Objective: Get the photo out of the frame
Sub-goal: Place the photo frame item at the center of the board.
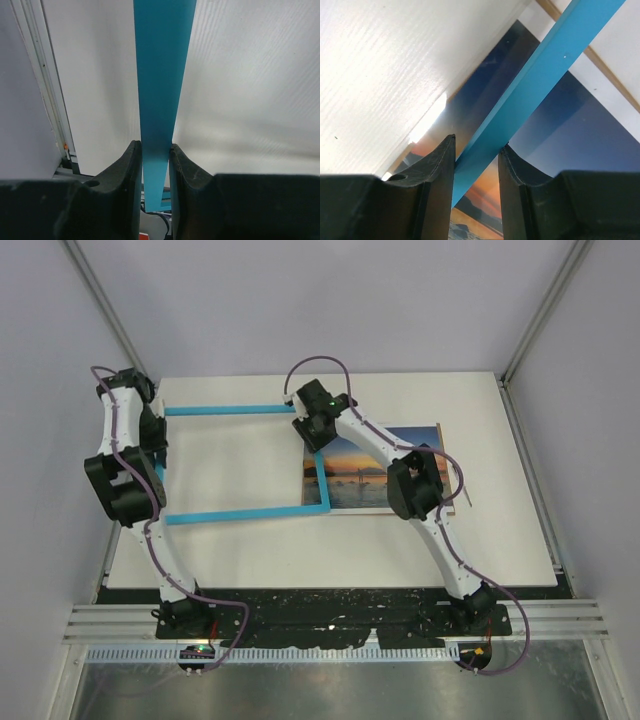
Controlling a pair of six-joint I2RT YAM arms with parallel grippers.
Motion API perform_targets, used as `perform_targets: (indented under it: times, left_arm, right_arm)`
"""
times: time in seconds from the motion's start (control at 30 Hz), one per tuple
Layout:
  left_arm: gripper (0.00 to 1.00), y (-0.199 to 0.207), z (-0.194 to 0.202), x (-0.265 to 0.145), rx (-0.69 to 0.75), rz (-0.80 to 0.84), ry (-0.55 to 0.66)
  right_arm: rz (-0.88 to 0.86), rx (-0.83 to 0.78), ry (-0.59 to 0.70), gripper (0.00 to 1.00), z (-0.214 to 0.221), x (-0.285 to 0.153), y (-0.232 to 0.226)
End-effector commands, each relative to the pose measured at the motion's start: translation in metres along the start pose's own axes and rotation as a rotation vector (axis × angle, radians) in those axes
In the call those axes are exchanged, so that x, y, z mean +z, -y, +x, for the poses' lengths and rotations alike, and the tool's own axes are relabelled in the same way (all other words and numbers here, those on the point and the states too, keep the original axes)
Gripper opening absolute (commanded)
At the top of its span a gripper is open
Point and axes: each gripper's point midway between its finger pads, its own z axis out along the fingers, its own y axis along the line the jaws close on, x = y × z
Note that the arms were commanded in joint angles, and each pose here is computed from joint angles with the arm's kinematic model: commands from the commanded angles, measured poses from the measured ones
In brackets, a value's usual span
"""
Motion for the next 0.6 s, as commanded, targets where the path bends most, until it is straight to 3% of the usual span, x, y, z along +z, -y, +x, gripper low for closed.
perform_targets:
  times: [0.0,0.3,0.57]
  left_arm:
    - [0.00,0.008,-0.047,-0.007,0.014,0.034,0.156]
    - [0.00,-0.018,-0.057,0.010,0.015,-0.058,0.132]
    - [0.00,-0.030,-0.067,0.024,0.025,-0.116,0.127]
  right_arm:
    - [-0.272,-0.247,0.086,0.29,-0.021,-0.018,-0.104]
    - [-0.314,-0.263,0.087,0.62,-0.014,-0.019,-0.123]
    - [-0.297,-0.285,0.058,0.72,0.004,-0.017,-0.119]
